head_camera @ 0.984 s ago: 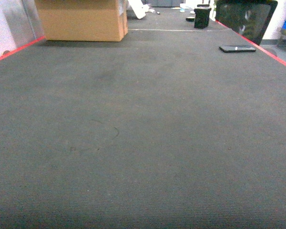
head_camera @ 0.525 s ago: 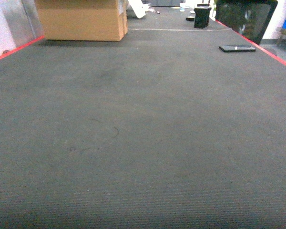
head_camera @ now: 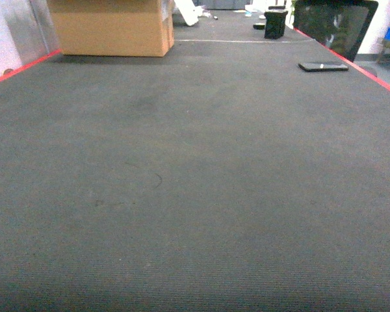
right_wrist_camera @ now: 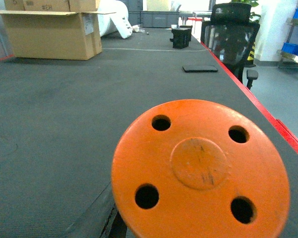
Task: Sort blue parts and orange caps into right shelf containers
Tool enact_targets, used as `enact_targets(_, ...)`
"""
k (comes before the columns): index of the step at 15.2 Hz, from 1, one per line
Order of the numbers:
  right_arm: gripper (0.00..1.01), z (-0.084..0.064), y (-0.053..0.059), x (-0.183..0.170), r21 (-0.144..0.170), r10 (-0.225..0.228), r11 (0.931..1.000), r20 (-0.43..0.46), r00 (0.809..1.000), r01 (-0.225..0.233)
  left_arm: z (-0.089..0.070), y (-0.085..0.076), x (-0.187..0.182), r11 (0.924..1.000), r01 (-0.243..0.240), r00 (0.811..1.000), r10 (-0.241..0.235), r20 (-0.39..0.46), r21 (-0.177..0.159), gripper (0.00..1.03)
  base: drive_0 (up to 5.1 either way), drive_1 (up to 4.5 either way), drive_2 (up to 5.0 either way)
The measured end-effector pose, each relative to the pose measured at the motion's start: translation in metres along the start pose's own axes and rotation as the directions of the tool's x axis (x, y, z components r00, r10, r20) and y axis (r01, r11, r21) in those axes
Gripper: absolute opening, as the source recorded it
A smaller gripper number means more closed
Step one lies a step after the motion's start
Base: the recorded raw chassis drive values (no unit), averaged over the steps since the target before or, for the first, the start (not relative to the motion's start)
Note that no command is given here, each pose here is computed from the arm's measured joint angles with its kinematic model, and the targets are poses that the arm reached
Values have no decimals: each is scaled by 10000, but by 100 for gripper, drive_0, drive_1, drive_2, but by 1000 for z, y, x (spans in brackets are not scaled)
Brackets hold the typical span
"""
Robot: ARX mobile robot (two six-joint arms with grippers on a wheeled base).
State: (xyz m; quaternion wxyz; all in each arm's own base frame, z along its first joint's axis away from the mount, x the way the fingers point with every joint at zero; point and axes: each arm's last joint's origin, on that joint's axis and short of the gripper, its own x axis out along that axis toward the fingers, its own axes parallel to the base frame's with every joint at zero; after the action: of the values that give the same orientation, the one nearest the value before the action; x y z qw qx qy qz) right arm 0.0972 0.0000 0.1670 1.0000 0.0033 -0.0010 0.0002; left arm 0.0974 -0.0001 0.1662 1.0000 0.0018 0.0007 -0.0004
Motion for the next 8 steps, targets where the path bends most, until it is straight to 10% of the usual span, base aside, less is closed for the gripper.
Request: enact_targets(8, 44, 0, 0, 0, 0, 0, 10000, 0, 10000, 0, 0, 0, 0, 10000, -15, 10000, 15, 0, 0, 42, -45, -45, -45)
